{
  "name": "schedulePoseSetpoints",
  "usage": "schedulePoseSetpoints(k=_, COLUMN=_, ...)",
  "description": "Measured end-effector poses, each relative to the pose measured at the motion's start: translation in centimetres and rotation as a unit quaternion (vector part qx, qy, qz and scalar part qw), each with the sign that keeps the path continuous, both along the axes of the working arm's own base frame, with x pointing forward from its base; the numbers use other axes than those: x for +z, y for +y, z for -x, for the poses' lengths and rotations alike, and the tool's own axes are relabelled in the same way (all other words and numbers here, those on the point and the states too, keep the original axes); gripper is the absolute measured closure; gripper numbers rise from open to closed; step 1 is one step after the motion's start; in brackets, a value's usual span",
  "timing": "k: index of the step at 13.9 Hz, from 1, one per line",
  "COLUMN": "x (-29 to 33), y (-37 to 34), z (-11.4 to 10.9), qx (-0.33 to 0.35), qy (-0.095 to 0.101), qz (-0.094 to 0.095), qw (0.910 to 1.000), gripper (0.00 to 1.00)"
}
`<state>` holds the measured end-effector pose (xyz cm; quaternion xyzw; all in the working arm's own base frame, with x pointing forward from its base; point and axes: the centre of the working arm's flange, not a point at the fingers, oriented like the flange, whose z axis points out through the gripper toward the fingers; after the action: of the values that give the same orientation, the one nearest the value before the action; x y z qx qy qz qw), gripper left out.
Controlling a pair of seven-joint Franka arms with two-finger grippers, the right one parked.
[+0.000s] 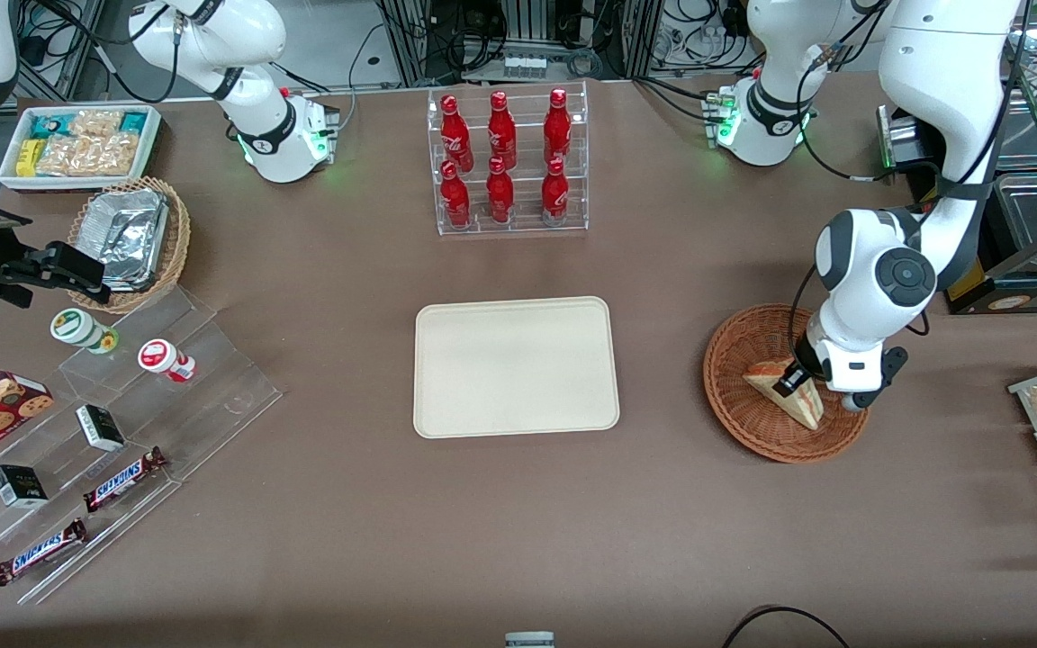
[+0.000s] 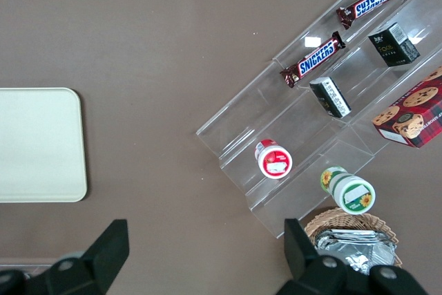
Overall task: Place sandwich from basket to tray
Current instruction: 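Lift the sandwich and carry it toward the cream tray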
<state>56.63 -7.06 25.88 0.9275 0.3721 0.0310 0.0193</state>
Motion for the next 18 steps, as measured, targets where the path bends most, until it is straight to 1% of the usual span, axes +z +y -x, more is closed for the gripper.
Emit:
schedulePoseSetpoints(k=2, x=0.5, y=-0.1, z=-0.4, qx=0.000, qy=0.000, qz=0.000, qw=1.0000, gripper=0.67)
schedulePoseSetpoints(k=3, x=1.1, y=-0.2, z=-0.6, qx=-0.001, qy=0.009, qz=-0.001, qw=1.0000, gripper=0.73)
schedulePoseSetpoints(k=5, x=3.3, y=-1.0, z=-1.1, qx=-0.013, qy=0.042, qz=-0.012, qw=0.9989, gripper=0.83)
schedulePoseSetpoints(k=7, x=6.9, y=-3.0, z=-1.5, qx=-0.029, qy=0.070, qz=-0.022, qw=0.9969, gripper=0.83)
schedulePoseSetpoints(k=9, x=10.9, y=-5.6, z=-1.9, qx=-0.047, qy=0.081, qz=-0.028, qw=0.9952, gripper=0.84)
schedulePoseSetpoints(k=11, x=14.1, y=-8.8, z=-1.9, qx=-0.070, qy=0.084, qz=-0.031, qw=0.9935, gripper=0.85)
schedulePoseSetpoints(k=13, x=16.2, y=-13.1, z=-1.3, qx=-0.101, qy=0.076, qz=-0.033, qw=0.9915, gripper=0.85)
schedulePoseSetpoints(k=15, x=17.1, y=-17.6, z=-0.3, qx=-0.135, qy=0.065, qz=-0.032, qw=0.9882, gripper=0.85)
schedulePoseSetpoints(k=18, x=17.0, y=-24.3, z=1.4, qx=-0.188, qy=0.059, qz=-0.030, qw=0.9799, gripper=0.85)
